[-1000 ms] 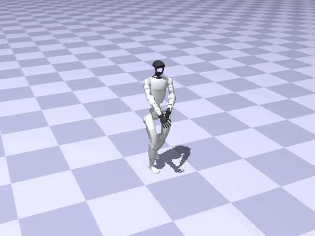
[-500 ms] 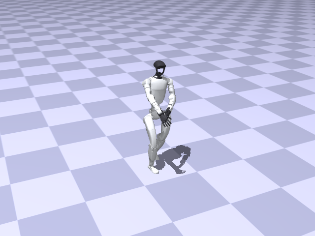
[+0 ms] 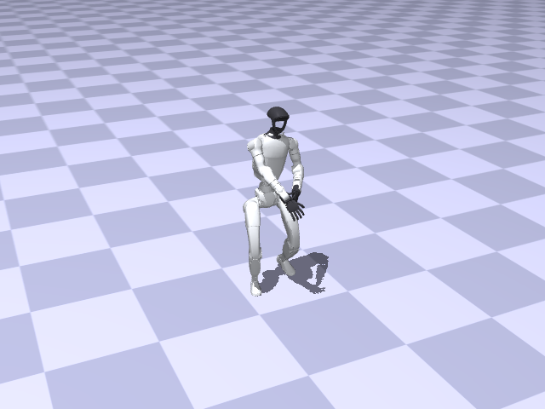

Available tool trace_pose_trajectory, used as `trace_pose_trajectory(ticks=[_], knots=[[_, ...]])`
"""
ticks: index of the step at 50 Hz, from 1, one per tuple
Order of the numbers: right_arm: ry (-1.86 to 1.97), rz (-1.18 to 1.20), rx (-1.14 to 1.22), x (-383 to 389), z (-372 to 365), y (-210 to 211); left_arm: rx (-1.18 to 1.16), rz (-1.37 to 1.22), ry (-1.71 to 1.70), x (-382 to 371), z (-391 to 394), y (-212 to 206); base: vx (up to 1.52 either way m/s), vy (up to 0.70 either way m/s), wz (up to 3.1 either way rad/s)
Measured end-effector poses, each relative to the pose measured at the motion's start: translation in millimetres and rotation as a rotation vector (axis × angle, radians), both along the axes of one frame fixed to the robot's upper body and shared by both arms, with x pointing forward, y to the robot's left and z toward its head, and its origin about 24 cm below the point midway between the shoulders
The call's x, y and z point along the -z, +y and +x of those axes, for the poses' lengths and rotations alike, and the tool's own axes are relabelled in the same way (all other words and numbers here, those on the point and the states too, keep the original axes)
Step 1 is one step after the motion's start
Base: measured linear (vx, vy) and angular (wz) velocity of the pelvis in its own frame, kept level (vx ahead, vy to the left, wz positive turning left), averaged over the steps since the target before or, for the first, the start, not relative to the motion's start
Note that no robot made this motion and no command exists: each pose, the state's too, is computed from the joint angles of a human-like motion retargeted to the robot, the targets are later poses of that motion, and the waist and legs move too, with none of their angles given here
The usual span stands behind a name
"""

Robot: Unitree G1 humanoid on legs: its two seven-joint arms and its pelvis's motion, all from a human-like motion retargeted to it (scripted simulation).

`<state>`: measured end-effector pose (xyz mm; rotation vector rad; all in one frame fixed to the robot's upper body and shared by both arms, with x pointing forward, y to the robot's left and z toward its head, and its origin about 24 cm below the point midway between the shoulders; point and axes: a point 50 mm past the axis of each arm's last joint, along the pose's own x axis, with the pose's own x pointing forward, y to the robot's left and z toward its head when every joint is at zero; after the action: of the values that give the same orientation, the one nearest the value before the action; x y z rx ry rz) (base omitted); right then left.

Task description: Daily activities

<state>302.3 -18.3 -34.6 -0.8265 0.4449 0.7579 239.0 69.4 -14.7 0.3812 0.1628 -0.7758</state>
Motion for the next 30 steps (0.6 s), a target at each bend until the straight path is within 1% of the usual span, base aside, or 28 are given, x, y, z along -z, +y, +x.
trace_pose_trajectory(ticks=[3,7,12,17,23,30], knots=[[0.033,-0.052,0.037,11,-4,-10,-0.063,-0.048,0.033,0,2,5,0.22,-0.18,0.08],[0.065,-0.075,0.142,17,-2,-31,-0.087,-0.103,0.075,-2,2,2,0.23,-0.14,0.16],[0.074,-0.048,0.257,16,5,-51,-0.07,-0.143,0.111,-3,2,-4,0.25,-0.08,0.32],[0.038,-0.049,0.312,6,17,-63,-0.021,-0.17,0.112,-10,3,-14,0.26,0.0,0.21],[0.004,-0.07,0.327,1,22,-67,0.034,-0.218,0.12,-19,2,-28,0.32,0.09,-0.06],[-0.039,-0.055,0.339,-7,28,-60,0.105,-0.294,0.176,-26,-4,-49,0.39,0.17,-0.05]])
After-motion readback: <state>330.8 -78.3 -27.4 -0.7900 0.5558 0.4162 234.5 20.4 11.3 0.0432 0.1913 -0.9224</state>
